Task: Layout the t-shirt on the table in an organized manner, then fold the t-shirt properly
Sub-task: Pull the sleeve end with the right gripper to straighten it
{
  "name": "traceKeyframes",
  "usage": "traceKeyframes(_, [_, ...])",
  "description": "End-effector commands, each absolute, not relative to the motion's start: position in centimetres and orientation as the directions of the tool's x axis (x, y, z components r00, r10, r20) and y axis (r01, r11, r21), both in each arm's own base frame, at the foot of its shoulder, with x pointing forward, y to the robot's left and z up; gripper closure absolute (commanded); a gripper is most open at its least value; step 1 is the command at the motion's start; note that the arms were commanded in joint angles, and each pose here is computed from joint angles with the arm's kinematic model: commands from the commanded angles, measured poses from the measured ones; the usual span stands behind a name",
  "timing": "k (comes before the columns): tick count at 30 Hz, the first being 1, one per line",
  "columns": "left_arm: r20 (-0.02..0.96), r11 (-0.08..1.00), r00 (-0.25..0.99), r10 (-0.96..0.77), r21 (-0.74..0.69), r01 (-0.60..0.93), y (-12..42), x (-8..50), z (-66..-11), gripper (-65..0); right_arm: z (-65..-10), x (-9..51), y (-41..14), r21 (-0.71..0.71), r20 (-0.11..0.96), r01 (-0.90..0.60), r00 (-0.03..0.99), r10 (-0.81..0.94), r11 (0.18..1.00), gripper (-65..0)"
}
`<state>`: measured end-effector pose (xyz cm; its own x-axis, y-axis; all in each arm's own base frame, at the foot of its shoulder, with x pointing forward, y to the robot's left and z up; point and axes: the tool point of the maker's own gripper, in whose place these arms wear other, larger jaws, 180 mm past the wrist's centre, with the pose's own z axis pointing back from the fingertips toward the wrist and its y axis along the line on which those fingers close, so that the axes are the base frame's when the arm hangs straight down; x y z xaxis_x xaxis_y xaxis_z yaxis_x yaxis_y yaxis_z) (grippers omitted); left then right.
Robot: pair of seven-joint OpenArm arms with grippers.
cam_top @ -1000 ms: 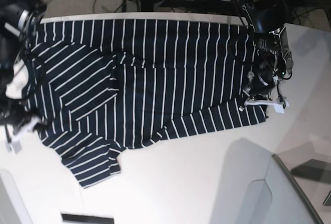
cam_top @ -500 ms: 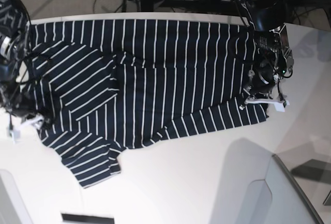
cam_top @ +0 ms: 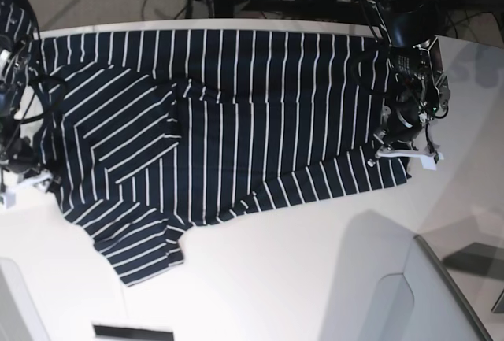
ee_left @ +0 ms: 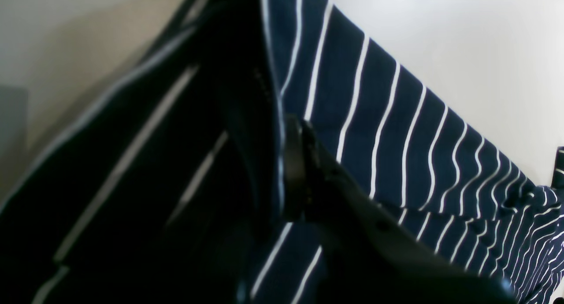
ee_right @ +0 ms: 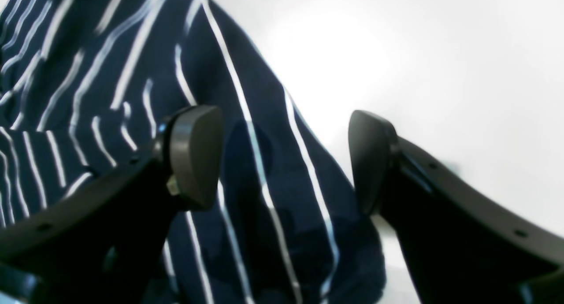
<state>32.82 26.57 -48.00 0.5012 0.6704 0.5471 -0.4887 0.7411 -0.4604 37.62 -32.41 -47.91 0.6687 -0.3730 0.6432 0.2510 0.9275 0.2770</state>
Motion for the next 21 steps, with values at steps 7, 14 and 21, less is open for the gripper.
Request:
traceKeyframes(7, [0.583,0.749,0.473,0.661,-0.466,-0.472,27.4,34.0,-46.6,0.0,-47.0,38.1,-33.3,0.273,0.675,0.250,0.638,-0.370,0.929,-39.9])
traceKeyframes(14, [0.583,0.749,0.473,0.661,-0.466,-0.472,27.4,34.0,-46.6,0.0,-46.9,38.2,-33.3,0.272,0.677,0.248,0.638,-0.368,0.930,0.0])
traceKeyframes(21, [0.585,0.750,0.472,0.660,-0.467,-0.469,27.3,34.2,-46.5,0.0,-45.7,38.7,-32.5,0.295,0.674,0.167,0.662,-0.329,0.941,0.0])
